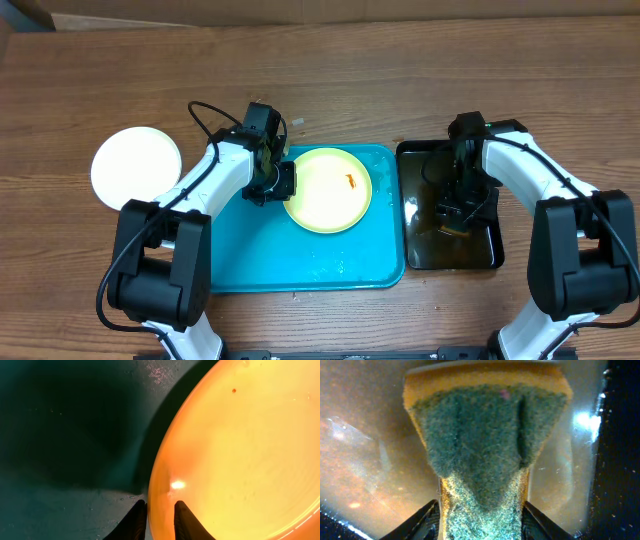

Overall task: Clean dirty plates on tray and stack at the side
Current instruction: 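Lower the right gripper into the basin and grasp the sponge, then lift the sponge with the right gripper out of the water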

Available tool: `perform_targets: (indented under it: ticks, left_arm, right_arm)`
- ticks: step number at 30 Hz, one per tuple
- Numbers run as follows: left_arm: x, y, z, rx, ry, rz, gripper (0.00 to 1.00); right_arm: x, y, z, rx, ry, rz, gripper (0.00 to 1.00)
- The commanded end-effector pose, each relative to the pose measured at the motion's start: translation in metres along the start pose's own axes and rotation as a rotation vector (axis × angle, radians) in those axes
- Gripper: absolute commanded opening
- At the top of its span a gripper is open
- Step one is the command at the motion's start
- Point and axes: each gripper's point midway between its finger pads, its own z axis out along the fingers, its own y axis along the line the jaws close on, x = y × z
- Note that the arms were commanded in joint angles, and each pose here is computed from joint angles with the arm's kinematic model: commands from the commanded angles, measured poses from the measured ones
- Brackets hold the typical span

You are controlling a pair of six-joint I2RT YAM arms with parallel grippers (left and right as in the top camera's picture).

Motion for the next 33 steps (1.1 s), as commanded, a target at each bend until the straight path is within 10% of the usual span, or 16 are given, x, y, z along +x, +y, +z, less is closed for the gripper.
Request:
perform_targets:
  ticks: [1,7,8,10,12,15,21,28,33]
  left_arm:
    - [0.005,-0.003,0.007,0.007,0.022,0.028,0.21]
    - [0.004,-0.003,0.007,0.007,0.022,0.028,0.22]
    - [0.004,-0.003,0.007,0.007,0.022,0.028,0.22]
    - [0.004,-0.003,0.007,0.007,0.021,0.028,0.22]
    - [0.004,-0.003,0.007,0.007,0.021,0.028,0.23]
    - [0.004,-0.003,0.007,0.007,0.021,0.028,0.24]
    - [0.004,-0.002,0.007,0.004,0.020,0.028,0.26]
    - [0.004,-0.002,0.007,0.003,0.019,0.029,0.27]
    - [0.004,-0.002,0.007,0.003,0.019,0.029,0.27]
  right_arm:
    - [0.003,0.003,-0.001,-0.023,-0.001,0.024,0.59]
    - [0.008,0.000,0.012,-0.019,0.008,0.024,0.46]
    - [0.008,0.000,0.012,-0.018,0.010,0.023,0.18]
    - [0.010,-0.001,0.011,-0.015,0.017,0.024,0.04]
    - [0.011,-0.001,0.007,-0.011,0.024,0.023,0.04]
    - [0.007,0.001,-0.004,-0.014,0.018,-0.014,0.42]
    - [-0.012,-0.007,-0.015,0.050,-0.064,-0.063,0.80]
    - [-0.029,-0.008,-0.013,0.060,-0.139,0.008,0.81]
    - [-0.033,0.003,-0.009,0.001,-0.154,0.004,0.55]
